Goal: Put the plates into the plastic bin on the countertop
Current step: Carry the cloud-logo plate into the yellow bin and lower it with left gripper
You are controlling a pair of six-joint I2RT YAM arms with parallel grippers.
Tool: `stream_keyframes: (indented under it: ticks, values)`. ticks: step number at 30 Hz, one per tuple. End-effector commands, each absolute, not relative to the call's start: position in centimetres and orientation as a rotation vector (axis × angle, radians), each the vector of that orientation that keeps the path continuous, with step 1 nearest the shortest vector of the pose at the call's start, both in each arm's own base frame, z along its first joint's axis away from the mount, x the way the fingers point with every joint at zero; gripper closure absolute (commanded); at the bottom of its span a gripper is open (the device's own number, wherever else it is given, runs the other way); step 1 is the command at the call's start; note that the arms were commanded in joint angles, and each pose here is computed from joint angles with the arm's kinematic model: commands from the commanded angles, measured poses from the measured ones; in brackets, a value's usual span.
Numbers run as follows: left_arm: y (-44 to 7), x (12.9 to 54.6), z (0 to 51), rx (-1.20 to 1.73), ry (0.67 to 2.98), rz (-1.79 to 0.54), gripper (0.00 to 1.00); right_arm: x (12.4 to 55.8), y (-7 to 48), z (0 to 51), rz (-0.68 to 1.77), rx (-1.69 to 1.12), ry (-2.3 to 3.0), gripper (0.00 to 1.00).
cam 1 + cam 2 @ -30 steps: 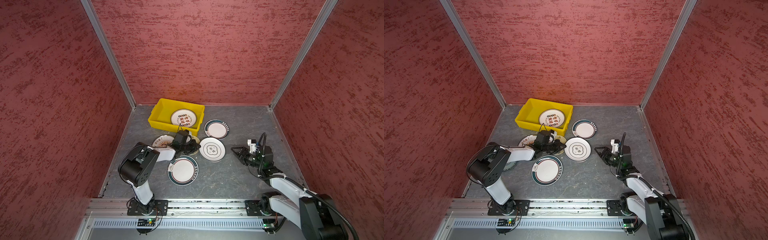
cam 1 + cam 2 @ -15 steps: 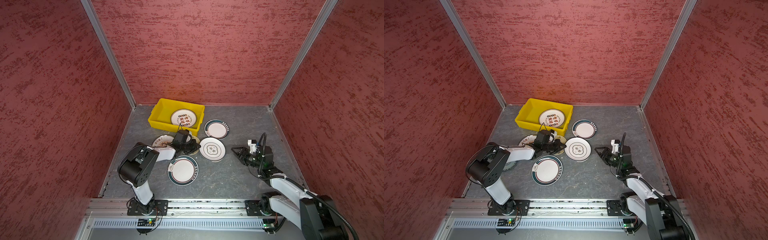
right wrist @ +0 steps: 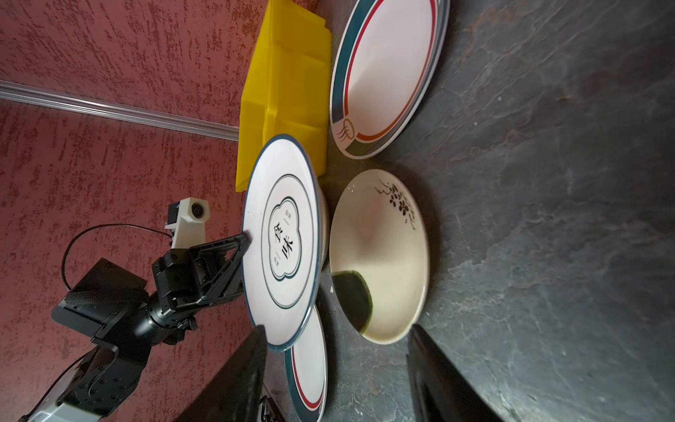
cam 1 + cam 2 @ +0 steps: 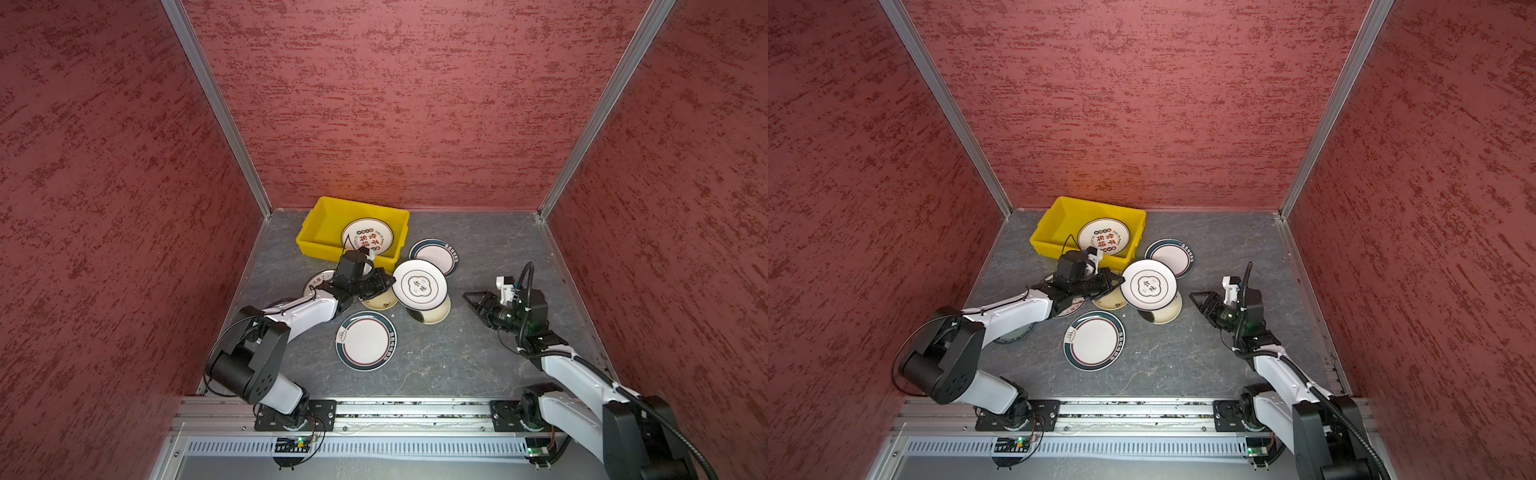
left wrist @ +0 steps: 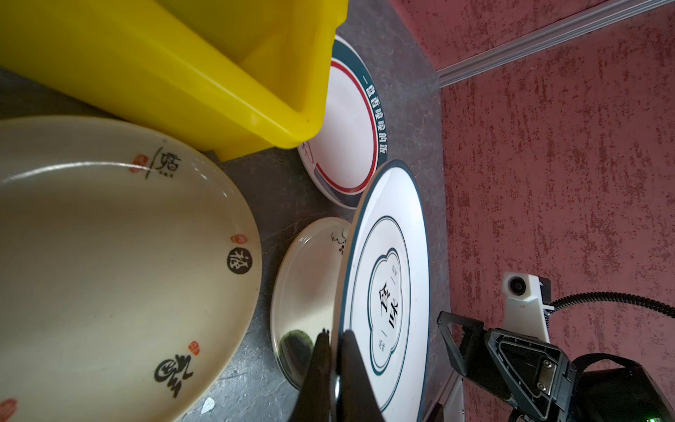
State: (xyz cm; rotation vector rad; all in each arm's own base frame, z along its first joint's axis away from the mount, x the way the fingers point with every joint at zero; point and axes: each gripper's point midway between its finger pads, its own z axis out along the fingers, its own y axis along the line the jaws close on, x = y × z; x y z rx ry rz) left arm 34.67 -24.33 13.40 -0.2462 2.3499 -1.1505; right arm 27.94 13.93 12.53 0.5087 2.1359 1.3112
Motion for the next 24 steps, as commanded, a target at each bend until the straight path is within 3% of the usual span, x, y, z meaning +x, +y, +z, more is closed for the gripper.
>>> stream_keyframes:
  ticks: [1,12,20,24]
  values:
    - [-23.0,36.4,17.3,-0.232,2.234,-1.099,1.0,28.4,13.9,13.7,1.296,0.481,2.107,0.36]
    - [-16.3,42.4,23.0,-0.336,2.06,-0.907,1.0,27.9,13.5,13.5,1.246,0.464,2.12,0.31]
    - [-11.0,46.8,24.6,-0.433,1.975,-0.76,1.0,28.1,13.6,13.9,1.217,0.408,2.137,0.04]
    - [-10.0,48.9,23.7,-0.436,2.016,-0.7,1.0,27.8,13.2,13.5,1.189,0.416,2.133,0.01]
